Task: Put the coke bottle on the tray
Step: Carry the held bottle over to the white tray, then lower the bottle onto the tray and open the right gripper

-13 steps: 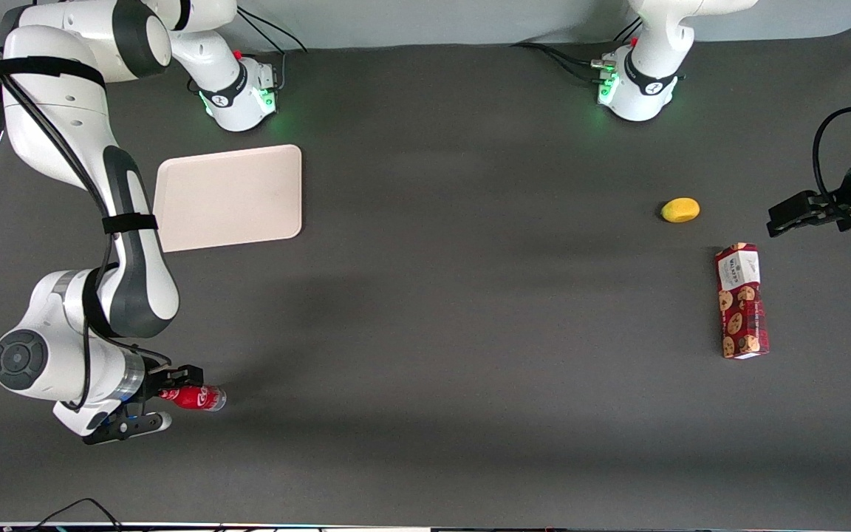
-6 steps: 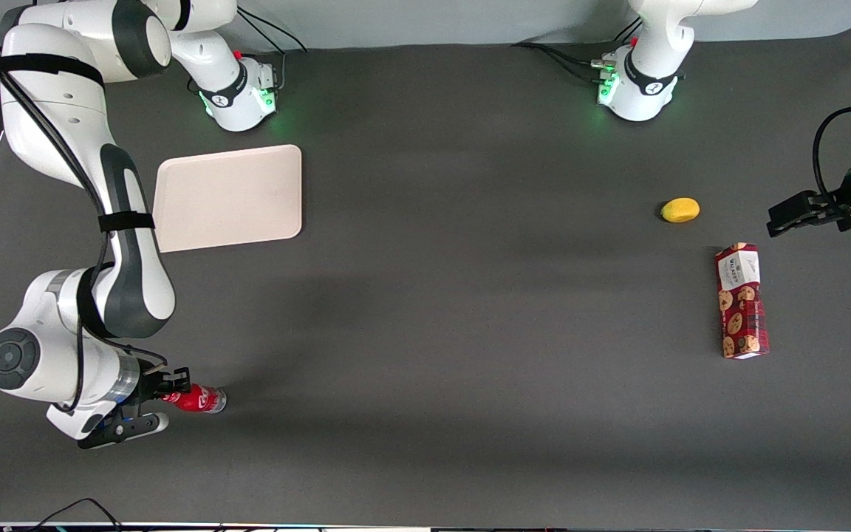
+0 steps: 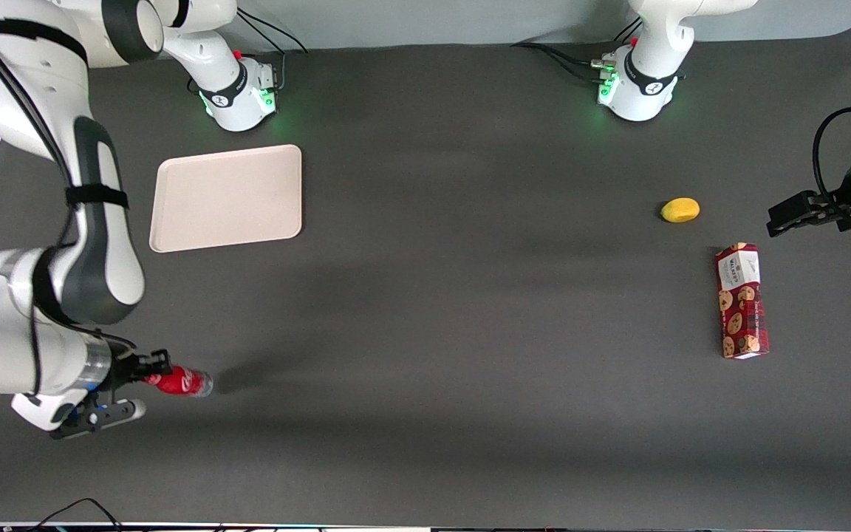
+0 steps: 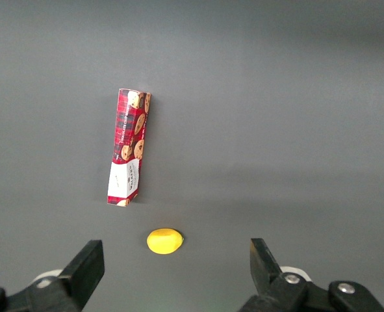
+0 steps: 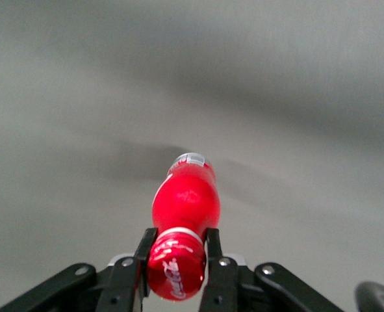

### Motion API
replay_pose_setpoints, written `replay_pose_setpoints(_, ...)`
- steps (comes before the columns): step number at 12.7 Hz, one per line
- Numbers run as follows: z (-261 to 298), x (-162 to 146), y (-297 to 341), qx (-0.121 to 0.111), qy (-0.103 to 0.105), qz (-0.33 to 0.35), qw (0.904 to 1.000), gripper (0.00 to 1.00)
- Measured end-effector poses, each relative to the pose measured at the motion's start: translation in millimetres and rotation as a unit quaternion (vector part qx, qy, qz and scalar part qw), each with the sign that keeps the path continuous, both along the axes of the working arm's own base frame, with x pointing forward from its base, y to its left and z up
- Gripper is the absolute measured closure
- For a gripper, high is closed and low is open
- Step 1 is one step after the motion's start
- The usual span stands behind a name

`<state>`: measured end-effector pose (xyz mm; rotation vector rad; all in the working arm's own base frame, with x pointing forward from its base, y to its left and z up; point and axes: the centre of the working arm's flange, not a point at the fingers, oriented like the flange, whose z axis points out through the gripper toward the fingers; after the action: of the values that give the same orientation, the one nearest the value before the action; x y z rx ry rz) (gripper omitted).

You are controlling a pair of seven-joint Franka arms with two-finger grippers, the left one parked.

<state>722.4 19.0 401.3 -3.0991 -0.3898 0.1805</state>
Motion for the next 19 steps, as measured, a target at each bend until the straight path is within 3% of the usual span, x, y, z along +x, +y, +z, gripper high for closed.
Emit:
replay_pose_setpoints(2,31,-30,-12,0.001,0.020,-0.006,0.9998,0.66)
replay_pose_setpoints(5,50,-94,-35,-0.027,0.039,-0.008,0.9988,0.66)
replay_pose_setpoints(12,23,-288,-82,-0.038,0.030,-0.010,0.9988,0.66)
replay_pose_setpoints(16,-31,-338,-104,-0.047,0.030,-0.006,0.9984,0.66)
replay_pose_setpoints(19,-55,-358,-132,-0.024,0.042,-0.005,0.9988,0.66)
